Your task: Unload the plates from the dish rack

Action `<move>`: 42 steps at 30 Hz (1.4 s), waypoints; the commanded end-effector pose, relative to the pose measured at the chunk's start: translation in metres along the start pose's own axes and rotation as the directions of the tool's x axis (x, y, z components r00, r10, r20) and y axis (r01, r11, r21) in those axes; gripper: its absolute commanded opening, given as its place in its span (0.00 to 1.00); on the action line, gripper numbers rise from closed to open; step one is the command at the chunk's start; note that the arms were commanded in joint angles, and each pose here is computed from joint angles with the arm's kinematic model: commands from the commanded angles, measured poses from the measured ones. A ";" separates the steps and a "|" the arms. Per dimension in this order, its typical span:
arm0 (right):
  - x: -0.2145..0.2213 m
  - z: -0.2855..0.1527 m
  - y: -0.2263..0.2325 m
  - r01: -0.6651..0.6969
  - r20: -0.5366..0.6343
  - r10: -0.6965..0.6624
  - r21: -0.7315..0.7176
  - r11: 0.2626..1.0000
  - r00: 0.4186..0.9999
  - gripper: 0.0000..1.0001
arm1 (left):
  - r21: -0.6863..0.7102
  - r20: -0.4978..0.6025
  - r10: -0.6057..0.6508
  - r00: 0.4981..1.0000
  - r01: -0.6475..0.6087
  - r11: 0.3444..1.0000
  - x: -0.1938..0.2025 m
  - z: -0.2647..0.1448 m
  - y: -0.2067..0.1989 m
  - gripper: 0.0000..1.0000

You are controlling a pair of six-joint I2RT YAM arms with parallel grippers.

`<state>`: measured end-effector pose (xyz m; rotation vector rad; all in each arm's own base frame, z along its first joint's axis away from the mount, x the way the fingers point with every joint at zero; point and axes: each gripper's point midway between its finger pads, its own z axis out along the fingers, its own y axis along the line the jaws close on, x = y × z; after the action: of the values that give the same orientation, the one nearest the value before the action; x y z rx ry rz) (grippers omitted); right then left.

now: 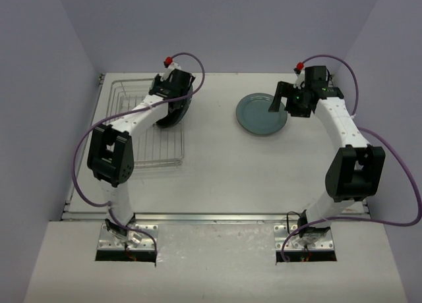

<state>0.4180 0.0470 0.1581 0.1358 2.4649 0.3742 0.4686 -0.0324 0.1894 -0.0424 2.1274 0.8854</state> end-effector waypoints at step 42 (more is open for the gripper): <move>-0.021 -0.113 0.179 0.225 0.270 -0.017 -0.767 0.600 0.963 0.99 | 0.999 -0.040 -0.513 0.857 0.048 0.002 -0.092 -0.288 0.056 0.00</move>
<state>0.3841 0.1603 0.2559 -0.1958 2.0358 1.1510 0.3318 -0.1501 0.3686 0.2269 1.9455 -0.6987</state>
